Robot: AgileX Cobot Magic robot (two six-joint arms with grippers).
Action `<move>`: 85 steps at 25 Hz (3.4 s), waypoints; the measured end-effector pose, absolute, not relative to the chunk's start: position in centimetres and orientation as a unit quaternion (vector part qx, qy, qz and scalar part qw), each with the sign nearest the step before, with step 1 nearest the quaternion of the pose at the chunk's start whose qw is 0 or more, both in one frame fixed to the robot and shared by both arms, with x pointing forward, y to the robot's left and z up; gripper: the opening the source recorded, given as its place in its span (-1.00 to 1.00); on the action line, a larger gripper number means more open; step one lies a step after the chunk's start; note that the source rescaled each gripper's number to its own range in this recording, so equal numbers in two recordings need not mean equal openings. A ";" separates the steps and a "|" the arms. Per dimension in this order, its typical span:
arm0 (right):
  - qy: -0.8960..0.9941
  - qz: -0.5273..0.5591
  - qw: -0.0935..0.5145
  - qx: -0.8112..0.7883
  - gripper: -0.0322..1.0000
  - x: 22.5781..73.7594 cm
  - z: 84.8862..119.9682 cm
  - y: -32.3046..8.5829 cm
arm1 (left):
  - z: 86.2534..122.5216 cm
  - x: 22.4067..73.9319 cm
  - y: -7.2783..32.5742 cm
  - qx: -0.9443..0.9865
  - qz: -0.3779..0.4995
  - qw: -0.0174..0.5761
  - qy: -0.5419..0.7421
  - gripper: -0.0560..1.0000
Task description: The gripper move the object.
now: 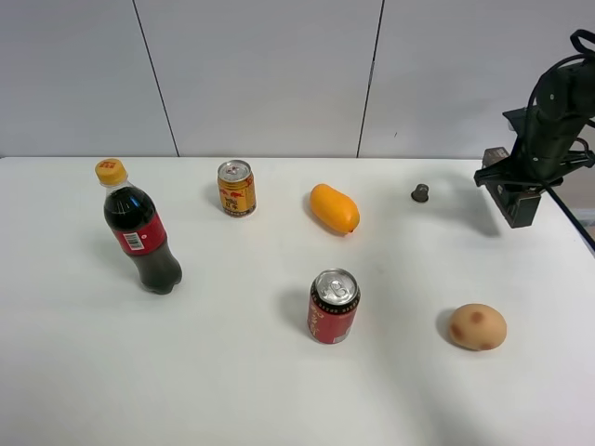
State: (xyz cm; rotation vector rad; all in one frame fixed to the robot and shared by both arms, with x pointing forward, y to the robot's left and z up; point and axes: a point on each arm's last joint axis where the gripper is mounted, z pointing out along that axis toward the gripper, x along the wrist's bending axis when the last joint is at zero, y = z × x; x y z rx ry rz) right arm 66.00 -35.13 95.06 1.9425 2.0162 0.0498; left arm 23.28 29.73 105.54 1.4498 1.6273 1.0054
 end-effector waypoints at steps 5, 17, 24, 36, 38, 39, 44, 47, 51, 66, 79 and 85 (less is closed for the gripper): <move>0.708 0.017 0.170 0.686 -0.91 66.4 93.6 -36.3 | 105.5 23.3 29.7 0.563 0.390 0.362 0.632 1.00; 0.704 0.050 0.170 0.688 -0.91 67.5 90.7 -36.3 | 105.5 23.3 29.7 0.563 0.390 0.362 0.632 1.00; 0.702 0.049 0.168 0.690 -0.85 67.5 90.7 -36.3 | 105.5 23.3 29.7 0.563 0.390 0.362 0.632 1.00; 0.704 0.009 0.125 0.699 0.99 66.6 89.7 -36.4 | 105.5 23.3 29.7 0.563 0.390 0.362 0.632 1.00; 0.703 0.008 0.126 0.700 1.00 66.4 90.4 -36.3 | 105.5 23.3 29.7 0.563 0.390 0.362 0.632 1.00; 0.701 0.011 0.129 0.701 1.00 66.3 91.2 -36.3 | 105.5 23.3 29.7 0.563 0.390 0.362 0.632 1.00; 0.698 0.037 0.137 0.702 1.00 65.1 96.2 -35.9 | 105.5 23.3 29.7 0.563 0.390 0.362 0.632 1.00; 0.700 0.061 0.137 0.698 1.00 63.9 99.7 -35.4 | 105.5 23.3 29.7 0.563 0.390 0.362 0.632 1.00; 0.709 0.072 0.131 0.689 1.00 61.7 103.9 -34.9 | 105.5 23.3 29.7 0.563 0.390 0.362 0.632 1.00; 0.693 0.157 0.253 0.657 1.00 49.8 118.9 -33.5 | 105.5 23.3 29.7 0.563 0.390 0.362 0.632 1.00; 0.634 0.262 0.373 0.624 1.00 38.2 126.0 -31.9 | 105.5 23.3 29.7 0.563 0.390 0.362 0.632 1.00; 0.618 0.292 0.403 0.609 1.00 32.3 125.6 -31.1 | 105.5 23.3 29.7 0.563 0.390 0.362 0.632 1.00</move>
